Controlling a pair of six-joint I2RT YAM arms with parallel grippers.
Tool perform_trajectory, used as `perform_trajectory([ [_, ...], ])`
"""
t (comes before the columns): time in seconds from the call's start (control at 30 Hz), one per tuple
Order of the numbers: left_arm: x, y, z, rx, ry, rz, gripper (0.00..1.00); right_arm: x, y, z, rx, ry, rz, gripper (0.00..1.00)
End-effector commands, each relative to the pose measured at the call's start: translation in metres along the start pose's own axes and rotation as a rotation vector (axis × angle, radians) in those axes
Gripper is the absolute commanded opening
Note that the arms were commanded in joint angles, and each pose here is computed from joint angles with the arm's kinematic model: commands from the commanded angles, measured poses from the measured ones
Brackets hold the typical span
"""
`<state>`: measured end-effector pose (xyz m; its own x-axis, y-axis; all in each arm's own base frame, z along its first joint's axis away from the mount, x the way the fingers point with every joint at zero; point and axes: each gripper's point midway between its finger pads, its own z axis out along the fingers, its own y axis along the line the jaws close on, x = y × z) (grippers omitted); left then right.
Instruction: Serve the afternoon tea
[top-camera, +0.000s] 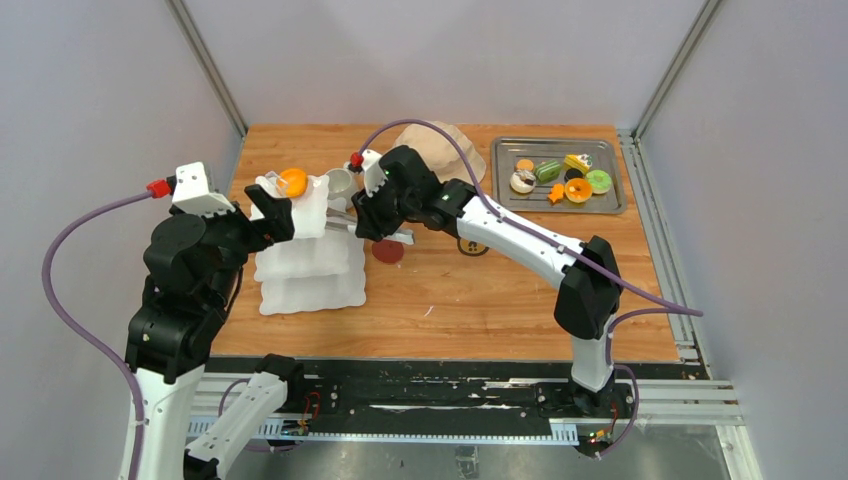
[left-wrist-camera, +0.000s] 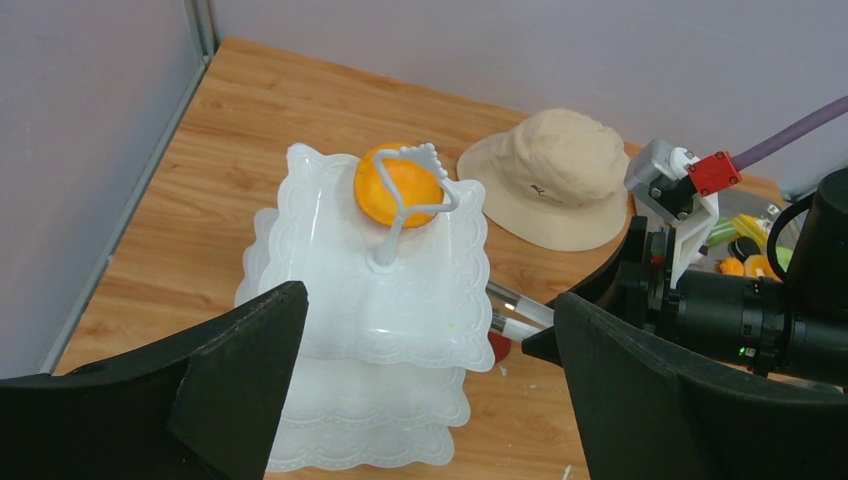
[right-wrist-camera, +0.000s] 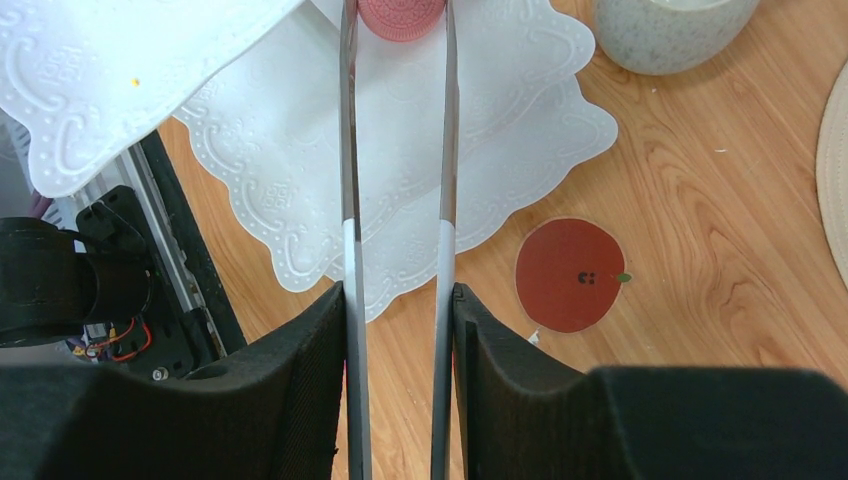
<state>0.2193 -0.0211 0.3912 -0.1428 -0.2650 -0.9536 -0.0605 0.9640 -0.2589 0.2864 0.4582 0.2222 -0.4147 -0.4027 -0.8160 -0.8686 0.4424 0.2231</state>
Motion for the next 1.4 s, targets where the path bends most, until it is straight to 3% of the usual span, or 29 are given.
perform_trajectory([
  [0.0,0.000,-0.001,0.000,0.004,-0.007,-0.005,0.98,-0.019,0.010,-0.007,-0.005,-0.054,-0.039,0.39],
  [0.4,0.000,-0.003,-0.001,0.017,-0.005,-0.011,0.98,-0.022,0.013,-0.010,-0.009,-0.062,-0.040,0.42],
  [0.67,0.000,-0.005,0.000,0.023,-0.001,-0.011,0.98,-0.025,-0.009,-0.044,0.152,-0.128,-0.056,0.21],
  [0.9,0.001,-0.005,0.001,0.024,0.000,-0.009,0.98,-0.013,-0.036,-0.087,0.314,-0.211,-0.013,0.12],
  [1.07,0.001,-0.004,0.002,0.023,0.000,-0.003,0.98,0.015,-0.098,-0.145,0.568,-0.229,0.072,0.10],
  [1.23,0.000,-0.007,0.002,0.034,-0.007,-0.003,0.98,0.087,-0.188,-0.211,0.808,-0.150,0.305,0.11],
  [1.37,-0.001,-0.009,0.002,0.044,-0.011,-0.012,0.98,0.138,-0.229,-0.241,0.915,-0.054,0.445,0.16],
])
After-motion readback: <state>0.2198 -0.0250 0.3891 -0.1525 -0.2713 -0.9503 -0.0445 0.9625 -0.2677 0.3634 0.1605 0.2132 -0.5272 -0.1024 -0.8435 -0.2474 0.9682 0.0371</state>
